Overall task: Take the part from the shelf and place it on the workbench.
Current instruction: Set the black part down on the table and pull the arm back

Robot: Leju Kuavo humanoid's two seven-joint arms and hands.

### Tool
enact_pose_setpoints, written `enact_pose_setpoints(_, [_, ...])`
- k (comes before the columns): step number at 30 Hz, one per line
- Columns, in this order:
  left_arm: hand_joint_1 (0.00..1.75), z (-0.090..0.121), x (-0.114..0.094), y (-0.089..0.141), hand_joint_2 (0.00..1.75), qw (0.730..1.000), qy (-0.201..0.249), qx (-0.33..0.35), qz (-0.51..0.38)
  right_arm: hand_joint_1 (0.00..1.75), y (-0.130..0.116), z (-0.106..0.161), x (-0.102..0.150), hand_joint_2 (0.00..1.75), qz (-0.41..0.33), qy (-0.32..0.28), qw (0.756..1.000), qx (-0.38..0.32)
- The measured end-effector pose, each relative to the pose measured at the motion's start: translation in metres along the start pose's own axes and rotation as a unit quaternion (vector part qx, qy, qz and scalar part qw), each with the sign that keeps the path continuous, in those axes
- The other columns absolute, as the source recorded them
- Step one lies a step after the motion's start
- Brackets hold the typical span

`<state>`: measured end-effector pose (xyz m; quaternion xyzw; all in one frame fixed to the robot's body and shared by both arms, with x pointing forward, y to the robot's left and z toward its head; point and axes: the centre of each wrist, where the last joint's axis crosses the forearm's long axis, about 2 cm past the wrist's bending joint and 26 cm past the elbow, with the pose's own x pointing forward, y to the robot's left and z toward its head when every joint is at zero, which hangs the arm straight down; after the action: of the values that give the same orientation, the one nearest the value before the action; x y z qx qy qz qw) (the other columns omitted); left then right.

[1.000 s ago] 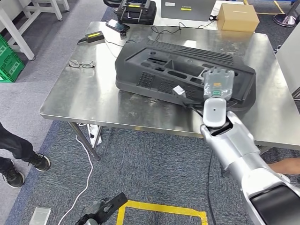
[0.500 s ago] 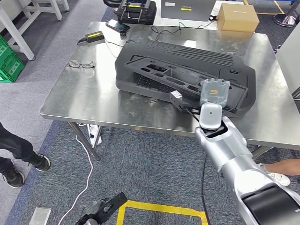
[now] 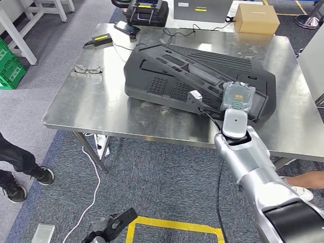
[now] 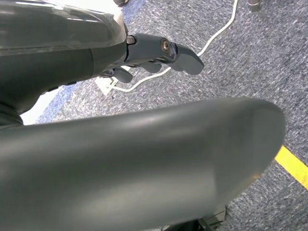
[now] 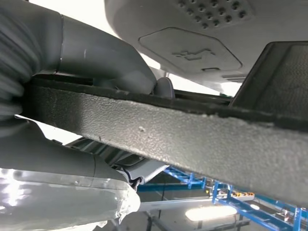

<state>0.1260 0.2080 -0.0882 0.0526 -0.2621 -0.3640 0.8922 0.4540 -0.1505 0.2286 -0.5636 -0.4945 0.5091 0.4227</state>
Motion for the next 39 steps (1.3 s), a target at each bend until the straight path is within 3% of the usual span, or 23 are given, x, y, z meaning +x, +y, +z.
enact_pose_setpoints(14, [0.00,0.001,-0.002,-0.002,0.00,1.000,0.009,0.002,0.006,1.75,-0.004,-0.001,0.002,1.75,0.033,0.059,0.998,-0.017])
enact_pose_setpoints(39, [0.00,0.001,-0.001,-0.004,0.00,1.000,0.016,0.003,0.007,1.75,-0.003,-0.025,-0.071,1.75,0.001,0.170,0.984,0.046])
